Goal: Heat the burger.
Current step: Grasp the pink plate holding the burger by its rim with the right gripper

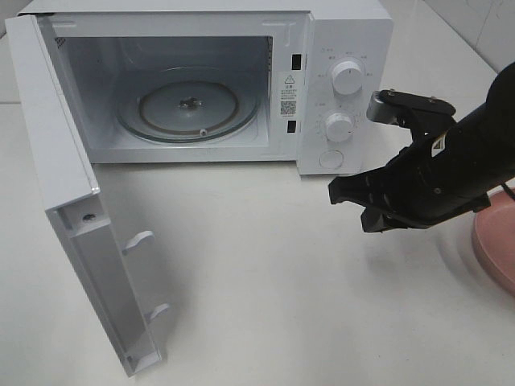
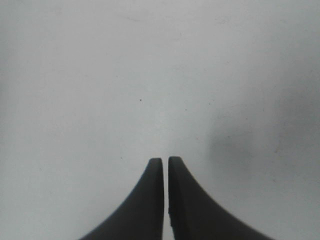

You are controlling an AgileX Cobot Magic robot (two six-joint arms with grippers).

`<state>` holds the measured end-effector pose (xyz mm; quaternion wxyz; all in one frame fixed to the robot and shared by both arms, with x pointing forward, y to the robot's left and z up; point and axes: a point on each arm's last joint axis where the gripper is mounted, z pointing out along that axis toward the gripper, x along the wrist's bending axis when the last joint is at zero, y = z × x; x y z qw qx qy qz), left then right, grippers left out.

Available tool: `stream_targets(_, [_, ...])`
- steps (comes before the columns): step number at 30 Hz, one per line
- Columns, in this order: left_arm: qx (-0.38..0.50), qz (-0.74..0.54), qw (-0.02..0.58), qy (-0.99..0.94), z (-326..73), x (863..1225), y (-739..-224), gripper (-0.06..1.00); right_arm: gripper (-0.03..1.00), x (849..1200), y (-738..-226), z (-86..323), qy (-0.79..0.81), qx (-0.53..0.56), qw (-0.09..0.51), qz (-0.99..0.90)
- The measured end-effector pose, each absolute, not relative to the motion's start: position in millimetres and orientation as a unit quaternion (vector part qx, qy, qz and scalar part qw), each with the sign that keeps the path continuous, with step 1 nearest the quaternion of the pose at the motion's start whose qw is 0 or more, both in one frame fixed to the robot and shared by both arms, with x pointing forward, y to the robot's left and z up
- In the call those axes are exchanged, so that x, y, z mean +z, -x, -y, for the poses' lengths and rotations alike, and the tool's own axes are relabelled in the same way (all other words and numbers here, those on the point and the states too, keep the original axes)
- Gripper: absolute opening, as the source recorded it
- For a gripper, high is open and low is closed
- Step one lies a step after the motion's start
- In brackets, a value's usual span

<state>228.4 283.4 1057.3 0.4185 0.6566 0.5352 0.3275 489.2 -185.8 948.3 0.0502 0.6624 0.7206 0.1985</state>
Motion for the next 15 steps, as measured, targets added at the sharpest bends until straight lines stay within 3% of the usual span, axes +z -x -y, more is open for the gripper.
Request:
stream_targets(10, [0.328,-0.535,0.419,-0.657,-283,1057,-228,0.95,0.16,962,-486,195,-0.605,0.111,0.07,-0.785])
stream_targets(12, [0.328,-0.535,0.419,-0.657,-283,1057,-228,0.95,0.31,963,-485,199,-0.594,0.092,0.079,-0.796])
stream_targets(13, [0.328,-0.535,0.419,-0.657,-283,1057,-228,0.95,0.31,963,-485,199,-0.594,0.092,0.079,-0.796])
stream_targets(14, [0.328,-0.535,0.419,-0.657,-283,1057,-228,0.95,0.45,963,-484,201,-0.587,0.08,0.084,-0.801])
stream_targets(15, [0.328,-0.535,0.419,-0.657,-283,1057,-228,0.95,0.52,964,-484,202,-0.583,0.076,0.088,-0.804])
